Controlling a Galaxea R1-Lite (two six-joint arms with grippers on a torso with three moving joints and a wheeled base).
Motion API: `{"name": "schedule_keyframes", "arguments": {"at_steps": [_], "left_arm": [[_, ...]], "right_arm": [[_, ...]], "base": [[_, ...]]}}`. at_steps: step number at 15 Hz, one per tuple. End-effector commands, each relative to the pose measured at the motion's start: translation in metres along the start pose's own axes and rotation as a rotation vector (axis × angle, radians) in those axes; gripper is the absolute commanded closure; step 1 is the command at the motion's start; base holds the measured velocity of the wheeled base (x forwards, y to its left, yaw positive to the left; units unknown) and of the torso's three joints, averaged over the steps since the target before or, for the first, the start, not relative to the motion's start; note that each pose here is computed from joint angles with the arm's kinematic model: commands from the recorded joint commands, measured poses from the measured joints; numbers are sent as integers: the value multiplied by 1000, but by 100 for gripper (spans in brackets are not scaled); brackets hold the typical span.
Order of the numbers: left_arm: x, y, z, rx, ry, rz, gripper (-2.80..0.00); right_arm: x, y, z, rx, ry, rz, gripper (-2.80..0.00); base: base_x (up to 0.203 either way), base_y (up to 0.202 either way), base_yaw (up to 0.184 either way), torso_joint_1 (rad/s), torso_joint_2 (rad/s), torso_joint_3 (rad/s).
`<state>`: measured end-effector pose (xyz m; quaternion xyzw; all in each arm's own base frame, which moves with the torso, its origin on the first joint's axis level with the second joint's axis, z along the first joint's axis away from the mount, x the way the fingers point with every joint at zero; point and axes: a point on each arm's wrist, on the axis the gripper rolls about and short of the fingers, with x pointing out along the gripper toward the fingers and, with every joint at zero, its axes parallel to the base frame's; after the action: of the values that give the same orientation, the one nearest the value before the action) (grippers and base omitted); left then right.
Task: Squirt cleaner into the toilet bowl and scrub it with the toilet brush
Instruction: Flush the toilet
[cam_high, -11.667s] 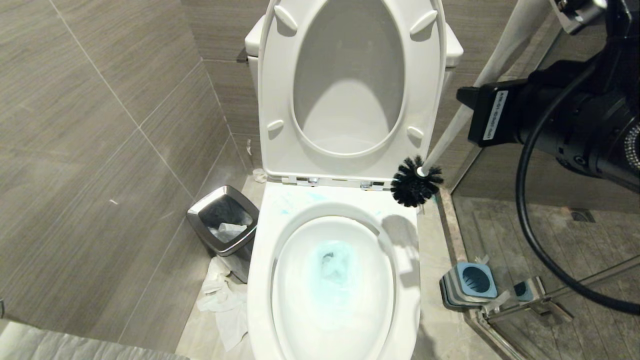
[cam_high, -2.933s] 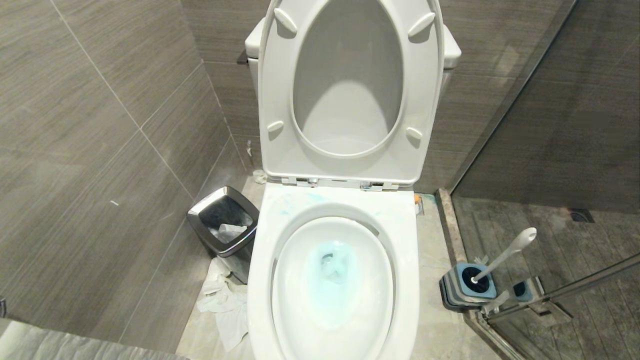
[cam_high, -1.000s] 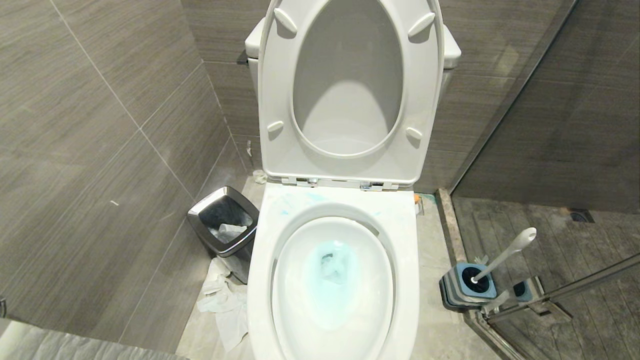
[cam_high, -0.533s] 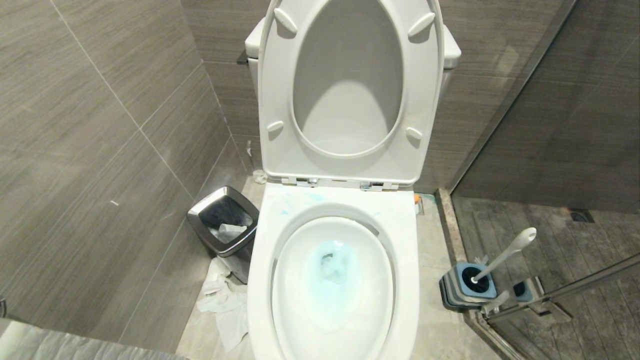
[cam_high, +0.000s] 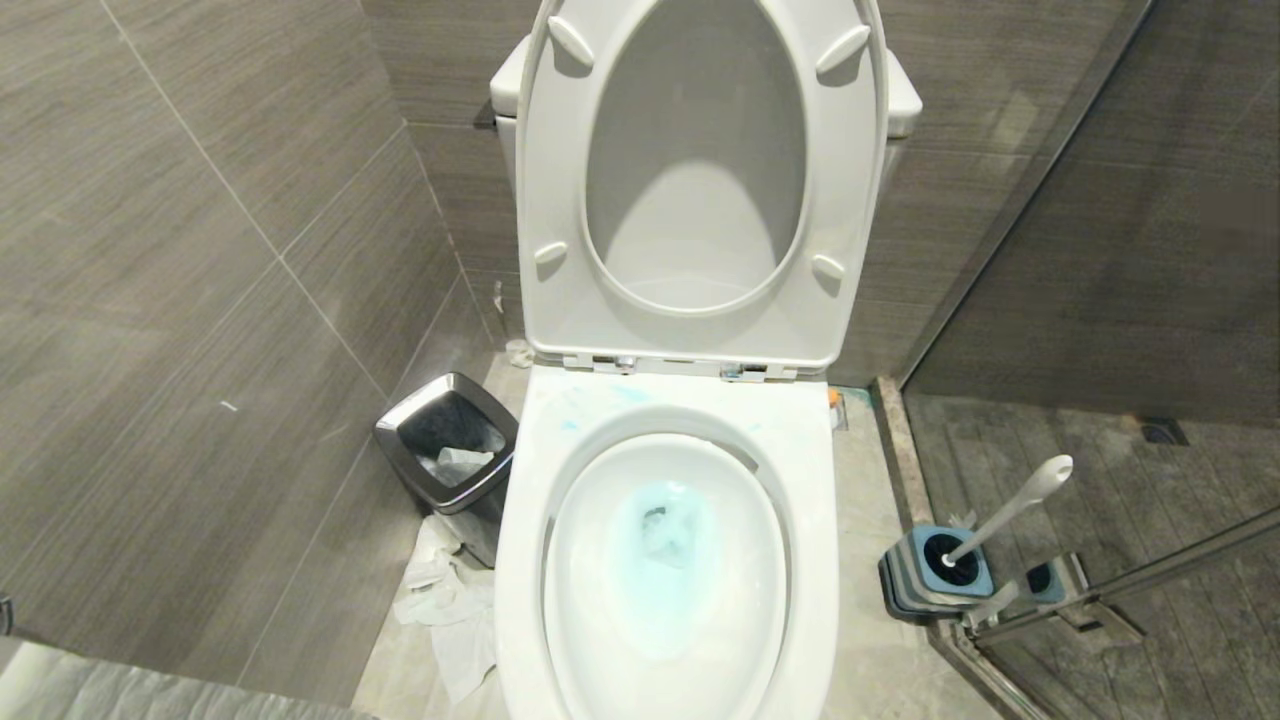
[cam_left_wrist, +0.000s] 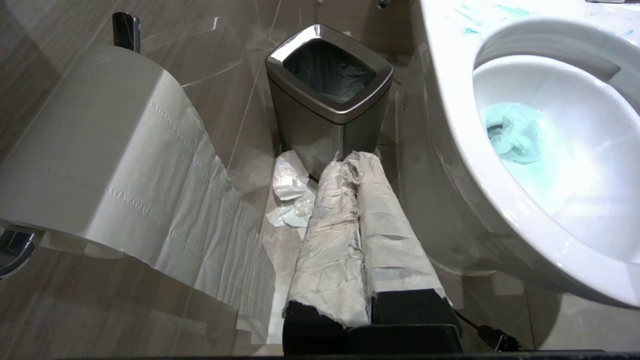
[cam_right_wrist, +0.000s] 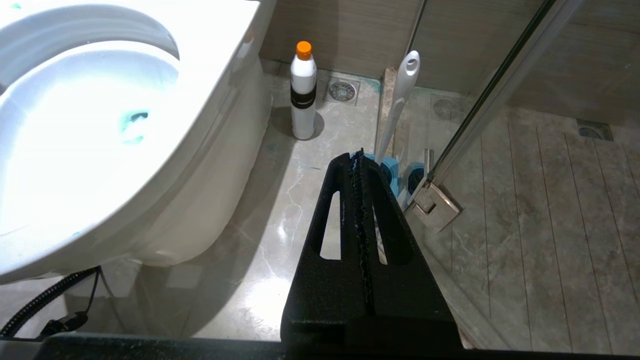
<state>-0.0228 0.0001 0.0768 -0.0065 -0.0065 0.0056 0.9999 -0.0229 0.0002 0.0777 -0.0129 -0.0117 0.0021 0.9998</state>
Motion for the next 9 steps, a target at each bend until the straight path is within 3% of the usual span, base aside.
{"name": "schedule_keyframes", "arguments": {"at_steps": [1,9], "left_arm": [[1,0,-2,1,7,1,0],[1,0,-2,4,7,1,0]], "right_arm": [[1,0,-3,0,11,2,0],[1,0,-3,0,11,0,0]], "base": [[0,0,0,0,0,0],[0,0,0,0,0,0]]}}
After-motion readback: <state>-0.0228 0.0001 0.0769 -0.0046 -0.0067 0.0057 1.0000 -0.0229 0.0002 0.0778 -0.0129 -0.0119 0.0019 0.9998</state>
